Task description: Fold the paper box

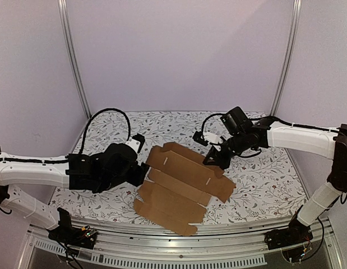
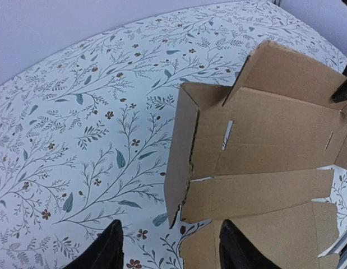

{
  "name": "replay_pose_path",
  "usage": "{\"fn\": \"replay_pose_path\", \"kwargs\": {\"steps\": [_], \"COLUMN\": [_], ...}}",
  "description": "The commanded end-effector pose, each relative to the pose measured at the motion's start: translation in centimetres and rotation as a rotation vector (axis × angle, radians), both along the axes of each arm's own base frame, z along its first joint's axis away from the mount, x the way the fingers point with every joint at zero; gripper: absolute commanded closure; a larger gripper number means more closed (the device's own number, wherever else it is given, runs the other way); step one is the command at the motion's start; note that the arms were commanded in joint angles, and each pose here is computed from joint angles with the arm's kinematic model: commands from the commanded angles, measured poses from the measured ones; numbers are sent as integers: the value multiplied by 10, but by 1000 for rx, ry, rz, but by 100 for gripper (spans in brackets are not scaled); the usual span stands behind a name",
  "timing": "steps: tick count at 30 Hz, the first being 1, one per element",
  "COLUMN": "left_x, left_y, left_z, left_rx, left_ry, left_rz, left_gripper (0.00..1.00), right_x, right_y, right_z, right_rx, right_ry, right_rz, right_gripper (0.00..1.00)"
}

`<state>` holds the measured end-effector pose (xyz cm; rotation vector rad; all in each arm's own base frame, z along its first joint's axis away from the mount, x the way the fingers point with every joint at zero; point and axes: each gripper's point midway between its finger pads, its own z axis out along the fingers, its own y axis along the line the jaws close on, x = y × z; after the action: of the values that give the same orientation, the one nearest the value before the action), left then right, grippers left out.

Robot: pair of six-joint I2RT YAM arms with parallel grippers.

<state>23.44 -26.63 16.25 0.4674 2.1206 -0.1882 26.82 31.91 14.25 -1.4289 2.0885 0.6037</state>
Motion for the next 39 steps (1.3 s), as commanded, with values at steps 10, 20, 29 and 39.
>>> {"fn": "replay_pose_path", "kwargs": {"steps": [10,20,29,39], "left_x": [1,20,34,36], "left_y": [-10,-25,-40,-54], "left_z": [72,67,40,7], "left_rx": [-168,-352,-373,-341], "left_ry": [5,143,276,390], "left_rz": [-30,-99,-114,-124], "left_gripper": [40,100,100,100], "right_x": [-10,-20,-19,-19], "right_y": [-2,4,9,15], "right_z": [-2,4,15,16], "right_rx": [-222,-284,-355,-376], "right_ry": [-205,-313,-456,-510], "right_rz": [-23,-24,-61,-73], "right_gripper": [100,100,100,100]}}
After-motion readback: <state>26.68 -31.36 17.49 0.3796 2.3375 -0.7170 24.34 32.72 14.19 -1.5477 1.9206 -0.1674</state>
